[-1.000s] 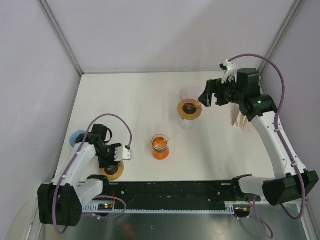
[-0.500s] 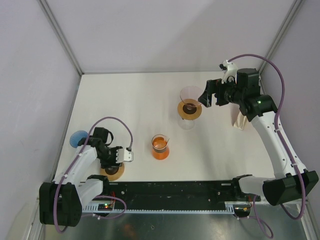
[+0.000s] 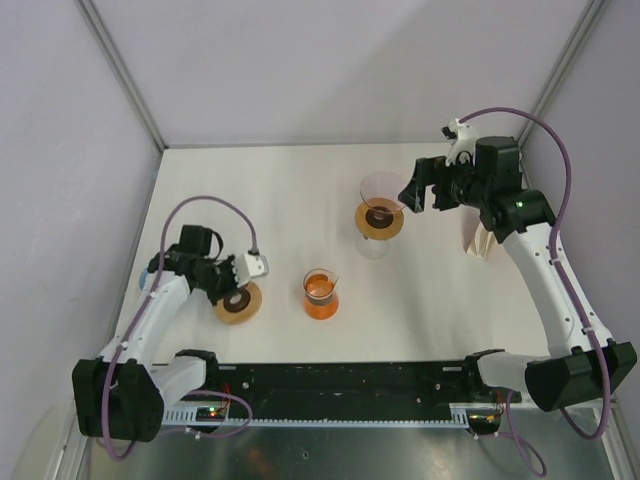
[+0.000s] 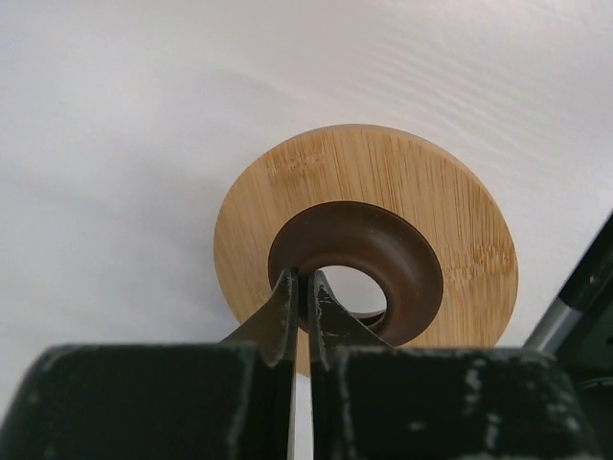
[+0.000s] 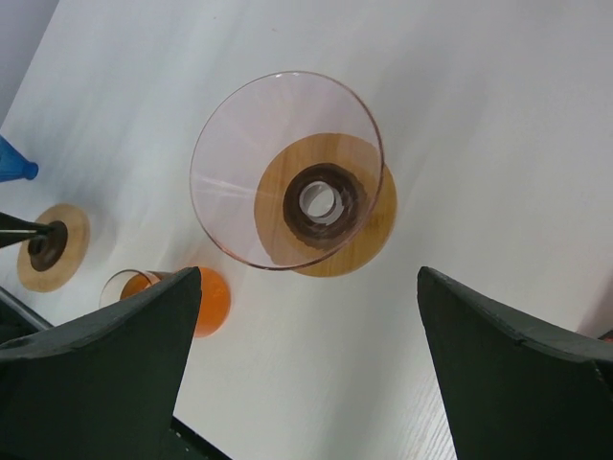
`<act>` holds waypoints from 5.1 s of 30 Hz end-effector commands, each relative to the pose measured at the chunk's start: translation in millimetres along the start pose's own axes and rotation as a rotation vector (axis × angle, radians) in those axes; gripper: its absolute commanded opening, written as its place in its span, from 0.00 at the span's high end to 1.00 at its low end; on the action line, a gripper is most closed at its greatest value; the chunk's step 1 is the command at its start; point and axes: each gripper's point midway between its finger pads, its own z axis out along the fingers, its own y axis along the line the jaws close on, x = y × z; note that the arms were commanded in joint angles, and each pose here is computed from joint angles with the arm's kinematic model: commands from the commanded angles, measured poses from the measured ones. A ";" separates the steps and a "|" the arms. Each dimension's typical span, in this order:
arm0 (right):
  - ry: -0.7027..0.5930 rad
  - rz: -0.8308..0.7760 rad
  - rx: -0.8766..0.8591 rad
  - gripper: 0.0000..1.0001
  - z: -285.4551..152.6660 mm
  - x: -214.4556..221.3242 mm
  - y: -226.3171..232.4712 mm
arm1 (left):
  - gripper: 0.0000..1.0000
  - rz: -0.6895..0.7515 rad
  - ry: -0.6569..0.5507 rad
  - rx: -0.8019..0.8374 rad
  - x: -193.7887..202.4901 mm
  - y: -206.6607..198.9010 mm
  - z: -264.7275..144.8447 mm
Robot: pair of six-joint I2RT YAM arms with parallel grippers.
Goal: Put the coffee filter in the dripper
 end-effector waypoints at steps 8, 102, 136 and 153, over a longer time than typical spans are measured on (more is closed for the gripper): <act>-0.133 0.037 -0.003 0.01 -15.1 -31.8 -5.3 | 1.00 -0.049 -0.140 -0.189 -123.6 43.7 -60.4; -0.117 0.000 -0.030 0.01 -24.5 -23.9 3.3 | 0.34 -0.156 -0.138 -0.402 -142.4 99.0 -99.6; -0.127 0.015 -0.018 0.01 -22.6 -26.7 1.1 | 0.38 -0.964 0.075 -0.706 176.3 145.8 -108.0; -0.144 0.021 -0.029 0.01 -25.7 -30.3 5.1 | 1.00 -1.003 -0.042 -0.619 161.6 135.5 -89.0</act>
